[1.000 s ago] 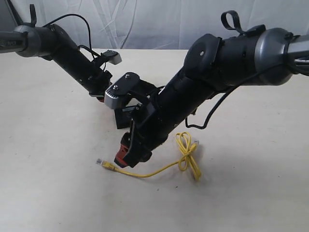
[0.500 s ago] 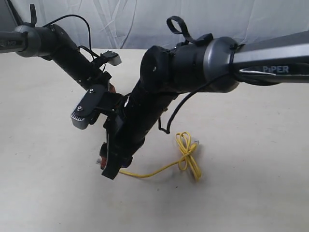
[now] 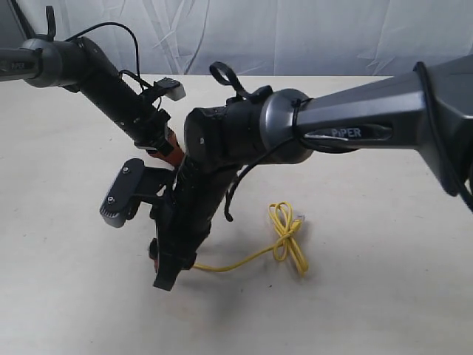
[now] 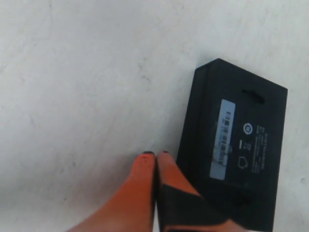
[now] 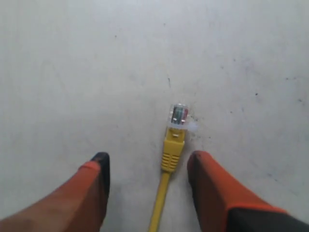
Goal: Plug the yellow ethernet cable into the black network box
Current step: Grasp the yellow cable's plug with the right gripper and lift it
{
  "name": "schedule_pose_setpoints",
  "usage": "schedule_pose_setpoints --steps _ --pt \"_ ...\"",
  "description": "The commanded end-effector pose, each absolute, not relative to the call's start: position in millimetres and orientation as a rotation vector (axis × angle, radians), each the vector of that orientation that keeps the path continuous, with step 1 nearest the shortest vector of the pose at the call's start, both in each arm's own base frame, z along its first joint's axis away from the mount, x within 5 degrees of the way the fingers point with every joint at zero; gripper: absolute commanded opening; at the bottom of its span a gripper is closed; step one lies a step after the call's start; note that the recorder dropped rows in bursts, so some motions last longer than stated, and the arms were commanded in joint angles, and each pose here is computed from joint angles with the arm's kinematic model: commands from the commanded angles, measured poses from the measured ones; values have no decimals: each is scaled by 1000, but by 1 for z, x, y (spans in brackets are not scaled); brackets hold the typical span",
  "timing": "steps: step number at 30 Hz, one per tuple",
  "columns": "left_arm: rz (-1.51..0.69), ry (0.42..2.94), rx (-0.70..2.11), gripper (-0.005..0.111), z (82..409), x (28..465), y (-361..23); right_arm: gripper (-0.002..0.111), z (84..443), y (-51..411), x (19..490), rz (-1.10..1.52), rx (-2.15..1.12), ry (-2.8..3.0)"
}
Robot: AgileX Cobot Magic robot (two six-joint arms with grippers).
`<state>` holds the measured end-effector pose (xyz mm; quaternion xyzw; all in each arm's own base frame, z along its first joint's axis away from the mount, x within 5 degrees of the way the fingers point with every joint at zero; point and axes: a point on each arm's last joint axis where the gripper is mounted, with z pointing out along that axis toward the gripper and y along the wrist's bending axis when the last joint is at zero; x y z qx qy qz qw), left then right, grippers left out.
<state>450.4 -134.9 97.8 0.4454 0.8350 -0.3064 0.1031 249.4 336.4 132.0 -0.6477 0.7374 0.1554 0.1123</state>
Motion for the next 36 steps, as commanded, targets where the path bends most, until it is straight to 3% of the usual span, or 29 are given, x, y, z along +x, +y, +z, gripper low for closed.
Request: schedule_pose_setpoints --steps 1,19,21,25,32,36 --pt "-914 2450 1300 0 100 452 -136 50 125 339 253 433 -1919 2156" --pt "-918 2449 1299 0 100 452 -136 49 113 339 259 372 -1921 2125" --pt "-918 2449 1299 0 100 452 -136 42 111 339 258 372 -1924 2131" --pt "-918 2449 1299 0 100 452 -136 2 106 338 257 376 -1940 2149" --pt "-920 2448 1296 0 100 452 -136 0 114 333 257 332 -1928 2203" --pt "-914 2448 1295 0 100 452 -136 0 135 323 262 212 -1751 2355"
